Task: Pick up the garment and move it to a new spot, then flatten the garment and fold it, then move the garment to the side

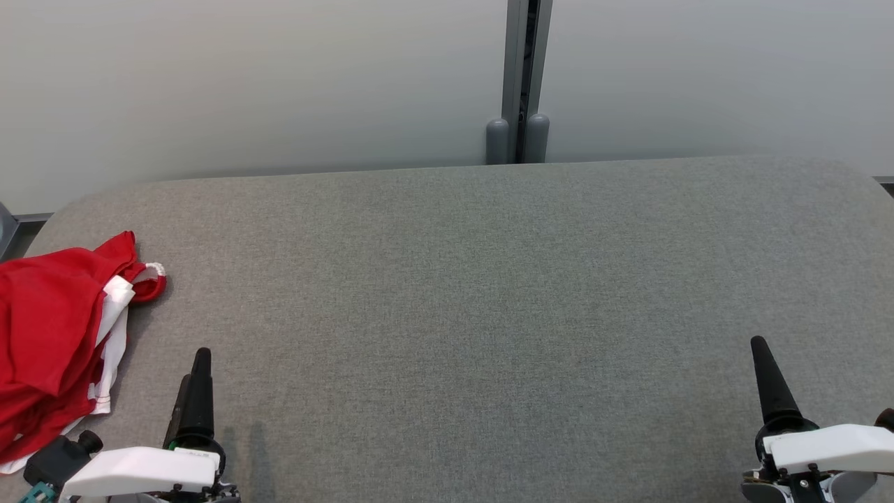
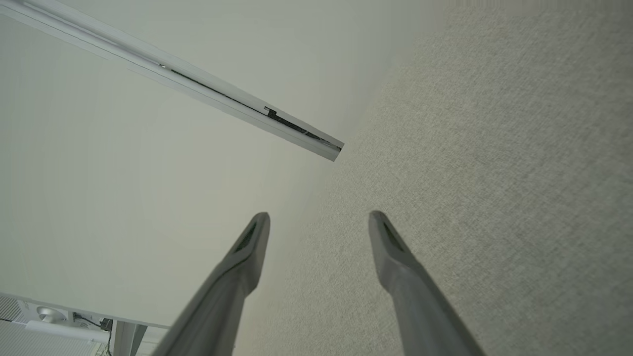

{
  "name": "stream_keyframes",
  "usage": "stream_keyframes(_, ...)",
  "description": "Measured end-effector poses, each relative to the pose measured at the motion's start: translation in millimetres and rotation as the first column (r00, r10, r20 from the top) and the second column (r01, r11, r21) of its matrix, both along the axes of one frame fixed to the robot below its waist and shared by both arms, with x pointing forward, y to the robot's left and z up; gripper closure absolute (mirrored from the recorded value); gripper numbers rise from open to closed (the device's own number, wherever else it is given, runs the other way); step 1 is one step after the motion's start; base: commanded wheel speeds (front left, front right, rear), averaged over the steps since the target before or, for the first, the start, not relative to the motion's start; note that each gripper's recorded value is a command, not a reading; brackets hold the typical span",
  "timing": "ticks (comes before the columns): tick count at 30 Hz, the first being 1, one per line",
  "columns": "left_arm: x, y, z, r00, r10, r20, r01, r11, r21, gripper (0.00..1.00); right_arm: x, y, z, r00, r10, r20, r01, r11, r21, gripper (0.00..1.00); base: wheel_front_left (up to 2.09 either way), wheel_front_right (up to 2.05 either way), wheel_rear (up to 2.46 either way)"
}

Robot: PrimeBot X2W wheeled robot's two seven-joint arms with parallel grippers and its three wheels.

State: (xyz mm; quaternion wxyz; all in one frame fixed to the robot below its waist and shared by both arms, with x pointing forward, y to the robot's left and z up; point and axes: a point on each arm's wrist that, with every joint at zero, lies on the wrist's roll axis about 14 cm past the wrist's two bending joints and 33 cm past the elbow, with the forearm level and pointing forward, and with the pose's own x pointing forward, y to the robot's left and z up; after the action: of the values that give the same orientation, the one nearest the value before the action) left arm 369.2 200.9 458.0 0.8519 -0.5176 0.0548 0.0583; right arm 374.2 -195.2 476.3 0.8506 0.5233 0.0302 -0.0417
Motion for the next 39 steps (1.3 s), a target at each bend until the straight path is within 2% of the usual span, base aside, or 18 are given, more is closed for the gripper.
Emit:
stream_keyframes(12, 4, 3, 10, 0.999, -0.021, 0.025, 0.015, 0.976, 0.219, 0.00, 3, -4, 14, 0.999, 0.002, 0.042, 0.006, 0.981, -0.195, 0.00, 0.00, 0.00, 0.00)
stream_keyframes(23, 4, 3, 12, 0.999, -0.044, 0.028, 0.030, 0.926, 0.377, 0.00, 3, -5, 21, 0.998, 0.012, 0.065, 0.011, 0.940, -0.341, 0.00, 0.00, 0.00, 0.00)
stream_keyframes(39, 1, 0, 3, 0.997, -0.083, -0.006, 0.072, 0.829, 0.555, 0.00, 2, 1, 14, 0.998, 0.050, 0.044, -0.019, 0.844, -0.536, 0.00, 0.00, 0.00, 0.00)
